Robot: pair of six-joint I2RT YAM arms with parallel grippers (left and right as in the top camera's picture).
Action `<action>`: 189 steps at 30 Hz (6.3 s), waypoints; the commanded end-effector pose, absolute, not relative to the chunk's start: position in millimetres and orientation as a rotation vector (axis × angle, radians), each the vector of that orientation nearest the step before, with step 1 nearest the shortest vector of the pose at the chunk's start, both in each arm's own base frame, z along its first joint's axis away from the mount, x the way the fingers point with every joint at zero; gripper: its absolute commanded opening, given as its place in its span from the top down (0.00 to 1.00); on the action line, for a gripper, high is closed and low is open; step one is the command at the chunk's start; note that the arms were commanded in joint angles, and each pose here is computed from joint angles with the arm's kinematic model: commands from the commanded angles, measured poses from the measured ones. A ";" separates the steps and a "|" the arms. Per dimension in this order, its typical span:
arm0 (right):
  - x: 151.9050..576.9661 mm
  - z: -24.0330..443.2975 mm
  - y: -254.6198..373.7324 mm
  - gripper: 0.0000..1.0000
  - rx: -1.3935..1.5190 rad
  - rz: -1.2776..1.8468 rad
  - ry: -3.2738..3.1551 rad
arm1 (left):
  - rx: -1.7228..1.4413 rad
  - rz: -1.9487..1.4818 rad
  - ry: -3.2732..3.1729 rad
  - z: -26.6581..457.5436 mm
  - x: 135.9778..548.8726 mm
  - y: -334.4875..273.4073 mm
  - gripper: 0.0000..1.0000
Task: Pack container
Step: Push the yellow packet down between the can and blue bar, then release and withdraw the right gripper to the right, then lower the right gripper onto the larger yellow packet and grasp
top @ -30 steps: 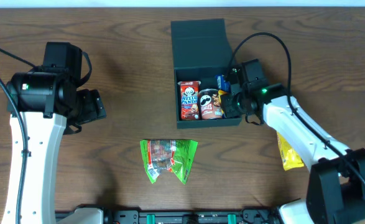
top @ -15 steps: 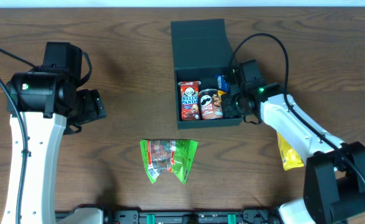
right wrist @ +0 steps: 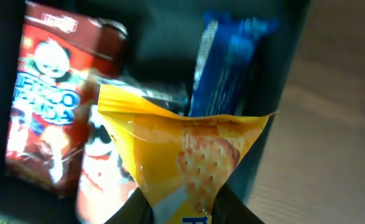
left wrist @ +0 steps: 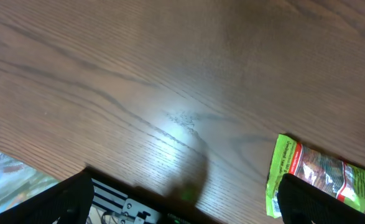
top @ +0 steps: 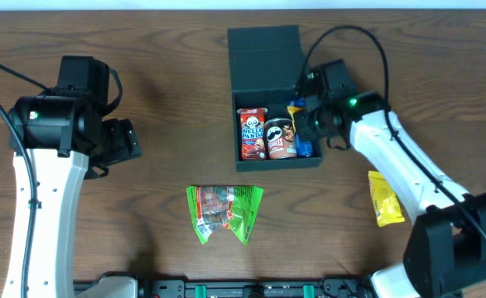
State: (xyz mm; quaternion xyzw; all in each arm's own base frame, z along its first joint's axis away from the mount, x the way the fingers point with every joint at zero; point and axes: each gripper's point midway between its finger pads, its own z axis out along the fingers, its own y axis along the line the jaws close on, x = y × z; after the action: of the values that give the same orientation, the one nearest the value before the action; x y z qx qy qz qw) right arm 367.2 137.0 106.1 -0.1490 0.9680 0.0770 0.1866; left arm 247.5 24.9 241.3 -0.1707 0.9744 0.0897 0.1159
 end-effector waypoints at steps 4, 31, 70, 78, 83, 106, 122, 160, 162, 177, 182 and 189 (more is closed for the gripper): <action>379.4 142.2 152.8 0.81 -0.745 0.155 2.582 | -0.513 0.286 2.853 240.6 246.4 28.6 0.05; 384.6 154.5 180.8 0.86 -1.511 0.065 2.096 | -0.513 0.286 2.854 240.6 246.3 28.6 0.05; 443.1 67.4 173.4 0.55 -1.873 -0.143 1.847 | -0.513 0.286 2.853 240.6 246.4 28.5 0.05; 462.3 126.1 188.8 0.58 -1.698 -0.186 1.826 | -0.513 0.286 2.853 240.6 246.4 28.6 0.05; 462.0 181.1 188.6 0.50 -1.512 -0.162 1.858 | -0.513 0.286 2.854 240.6 246.3 28.6 0.05; 335.5 170.2 58.5 0.18 0.126 -0.013 2.820 | -0.513 0.286 2.853 240.6 246.4 28.5 0.05; 209.8 151.5 28.6 0.01 0.125 0.028 2.793 | -0.514 0.286 2.853 240.6 246.4 28.6 0.05; 184.2 36.4 -20.9 0.01 2.422 0.207 1.845 | -0.513 0.286 2.854 240.6 246.3 28.5 0.05; 193.6 36.9 -26.2 0.02 2.381 0.224 1.820 | -0.513 0.286 2.854 240.6 246.3 28.5 0.05; 175.8 41.4 -72.5 0.01 2.385 -0.086 1.524 | -0.513 0.286 2.854 240.6 246.3 28.5 0.05; 161.6 45.7 -88.1 0.01 2.336 -0.235 1.495 | -0.513 0.286 2.853 240.6 246.4 28.5 0.05; 152.9 55.2 -113.0 0.01 2.229 -0.413 1.429 | -0.513 0.286 2.853 240.6 246.4 28.5 0.05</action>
State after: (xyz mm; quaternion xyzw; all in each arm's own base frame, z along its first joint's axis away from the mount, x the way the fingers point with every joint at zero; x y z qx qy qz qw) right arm 158.2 -90.9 47.2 0.8155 0.5398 -0.1005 0.1831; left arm 247.5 24.9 241.3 -0.1707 0.9743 0.0896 0.1161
